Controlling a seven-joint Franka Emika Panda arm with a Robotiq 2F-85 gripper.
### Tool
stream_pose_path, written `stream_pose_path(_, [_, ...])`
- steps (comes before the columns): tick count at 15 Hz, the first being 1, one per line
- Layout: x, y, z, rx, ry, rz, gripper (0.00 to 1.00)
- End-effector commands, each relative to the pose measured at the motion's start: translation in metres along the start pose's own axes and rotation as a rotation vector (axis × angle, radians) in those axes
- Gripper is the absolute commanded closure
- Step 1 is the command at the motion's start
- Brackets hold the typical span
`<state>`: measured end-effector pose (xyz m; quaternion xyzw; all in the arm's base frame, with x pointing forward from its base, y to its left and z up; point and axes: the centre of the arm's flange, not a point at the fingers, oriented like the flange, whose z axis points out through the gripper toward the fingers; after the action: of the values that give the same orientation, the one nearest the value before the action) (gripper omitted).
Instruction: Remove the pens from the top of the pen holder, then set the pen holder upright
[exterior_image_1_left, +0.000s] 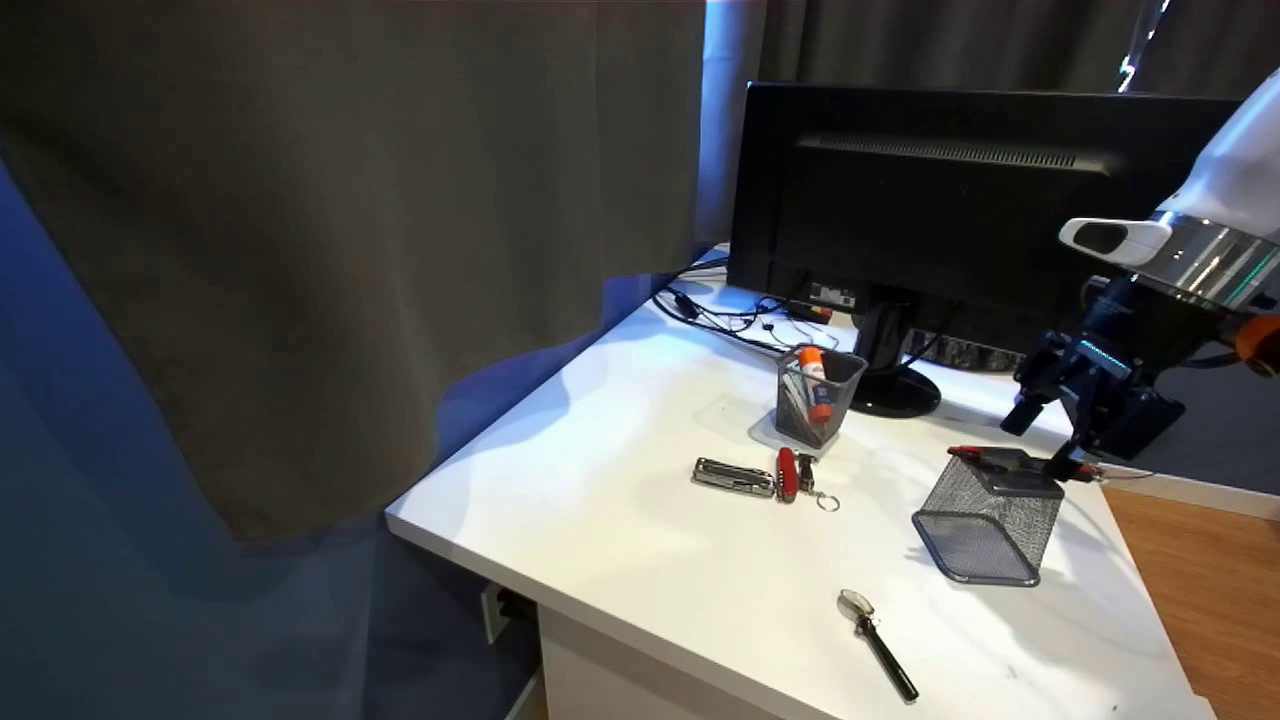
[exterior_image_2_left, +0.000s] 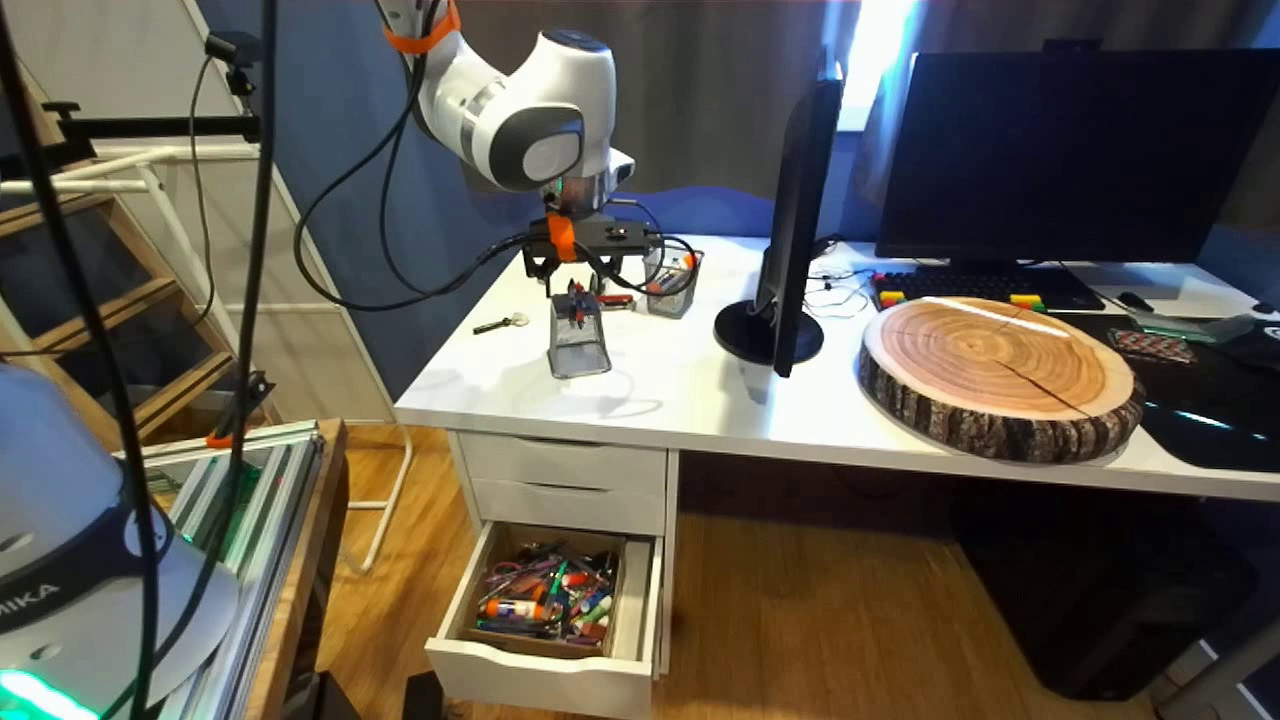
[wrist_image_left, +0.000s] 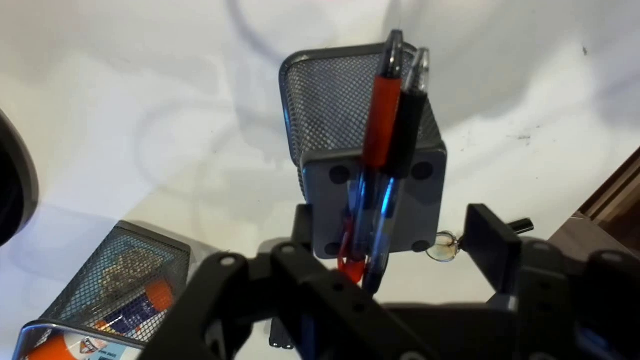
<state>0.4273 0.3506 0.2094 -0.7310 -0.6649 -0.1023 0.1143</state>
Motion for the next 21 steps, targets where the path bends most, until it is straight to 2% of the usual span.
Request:
stream_pose_path(1, [-0.0024, -0.0027, 0.0035, 0.005, 0.015, -0.027, 0.29])
stream_pose_path(3, [-0.0022, -0.0033, 0.0056, 0.006, 0.015, -0.024, 0.13])
stream_pose_path(4, [-0.0021, -0.0034, 0.0065, 0.006, 0.014, -0.022, 0.08])
stream_pose_path(6, [-0.002, -0.003, 0.0077, 0.007, 0.014, -0.022, 0.1])
stream_pose_path(9, [-0.0021, -0.0025, 0.0096, 0.01, 0.015, -0.022, 0.24])
stream_pose_path(10, [-0.0021, -0.0022, 0.0103, 0.01, 0.016, -0.019, 0.33])
stream_pose_path(13, [-0.0016, -0.0006, 0.0123, 0.006, 0.016, -0.016, 0.24])
stream_pose_path(14, [-0.0013, 0.0002, 0.0126, 0.004, 0.018, -0.015, 0.17])
stream_pose_path(17, [-0.0004, 0.002, 0.0124, -0.001, 0.024, -0.015, 0.08])
stream_pose_path(20, [0.0002, 0.0036, 0.0126, -0.006, 0.03, -0.018, 0.24])
stream_pose_path(21, [0.0002, 0.004, 0.013, -0.006, 0.029, -0.019, 0.33])
